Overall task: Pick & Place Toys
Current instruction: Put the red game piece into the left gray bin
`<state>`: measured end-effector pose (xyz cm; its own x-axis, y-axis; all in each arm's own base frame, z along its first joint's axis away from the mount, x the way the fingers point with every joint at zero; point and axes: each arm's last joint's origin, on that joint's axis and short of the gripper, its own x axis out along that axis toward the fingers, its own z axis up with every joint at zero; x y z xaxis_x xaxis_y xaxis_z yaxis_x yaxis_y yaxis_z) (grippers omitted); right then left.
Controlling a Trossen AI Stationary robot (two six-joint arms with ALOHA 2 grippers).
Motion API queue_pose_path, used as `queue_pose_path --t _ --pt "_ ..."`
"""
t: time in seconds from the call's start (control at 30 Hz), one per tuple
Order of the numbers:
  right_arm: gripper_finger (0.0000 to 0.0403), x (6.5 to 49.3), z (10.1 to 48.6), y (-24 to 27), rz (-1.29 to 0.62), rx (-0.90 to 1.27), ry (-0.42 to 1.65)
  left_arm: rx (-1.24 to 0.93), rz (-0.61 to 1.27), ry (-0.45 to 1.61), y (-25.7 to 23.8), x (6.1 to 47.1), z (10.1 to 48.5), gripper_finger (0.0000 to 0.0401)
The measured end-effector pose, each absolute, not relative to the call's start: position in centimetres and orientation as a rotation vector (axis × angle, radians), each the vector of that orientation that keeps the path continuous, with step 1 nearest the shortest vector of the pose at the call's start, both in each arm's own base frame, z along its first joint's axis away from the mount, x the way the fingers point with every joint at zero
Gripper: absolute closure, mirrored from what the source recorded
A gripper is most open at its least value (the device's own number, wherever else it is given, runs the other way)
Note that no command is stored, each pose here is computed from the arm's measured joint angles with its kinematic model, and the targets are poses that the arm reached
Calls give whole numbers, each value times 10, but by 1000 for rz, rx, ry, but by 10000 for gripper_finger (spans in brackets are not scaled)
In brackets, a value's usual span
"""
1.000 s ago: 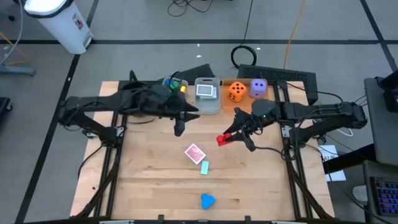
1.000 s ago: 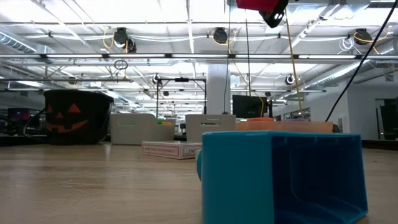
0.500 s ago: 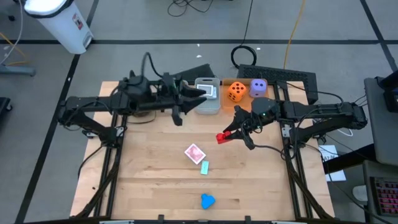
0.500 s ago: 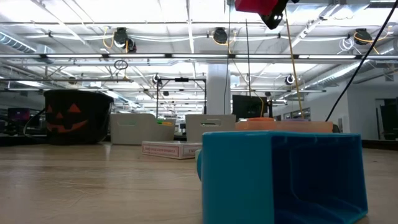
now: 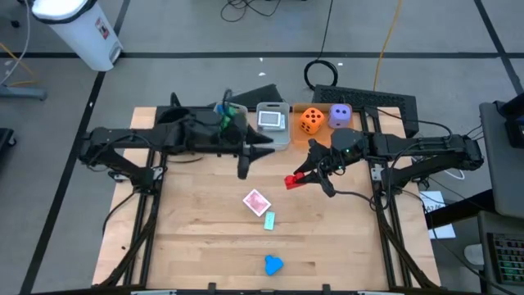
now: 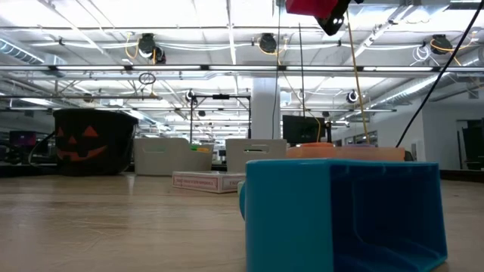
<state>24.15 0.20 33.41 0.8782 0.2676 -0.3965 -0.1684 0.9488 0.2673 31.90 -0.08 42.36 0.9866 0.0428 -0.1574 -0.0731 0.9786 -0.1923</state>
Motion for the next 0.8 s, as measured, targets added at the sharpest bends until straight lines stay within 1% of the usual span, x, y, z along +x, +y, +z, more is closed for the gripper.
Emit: queue_pose_path --t 0.1,0.3,0.43,0.57,0.7,0.8 --pt "307 242 334 2 228 229 443 -217 20 189 -5 331 413 216" --pt "307 242 334 2 226 230 441 -332 -44 285 -8 354 387 147" --pt "307 242 334 0 214 232 441 -345 -79 311 -8 359 381 116" --pt "307 242 336 -7 184 250 423 -328 -98 365 -12 362 372 102" --pt "307 243 339 -11 171 256 388 -325 -93 434 -15 364 362 100" --pt "307 247 336 -11 172 259 400 -319 -74 428 -14 369 359 100"
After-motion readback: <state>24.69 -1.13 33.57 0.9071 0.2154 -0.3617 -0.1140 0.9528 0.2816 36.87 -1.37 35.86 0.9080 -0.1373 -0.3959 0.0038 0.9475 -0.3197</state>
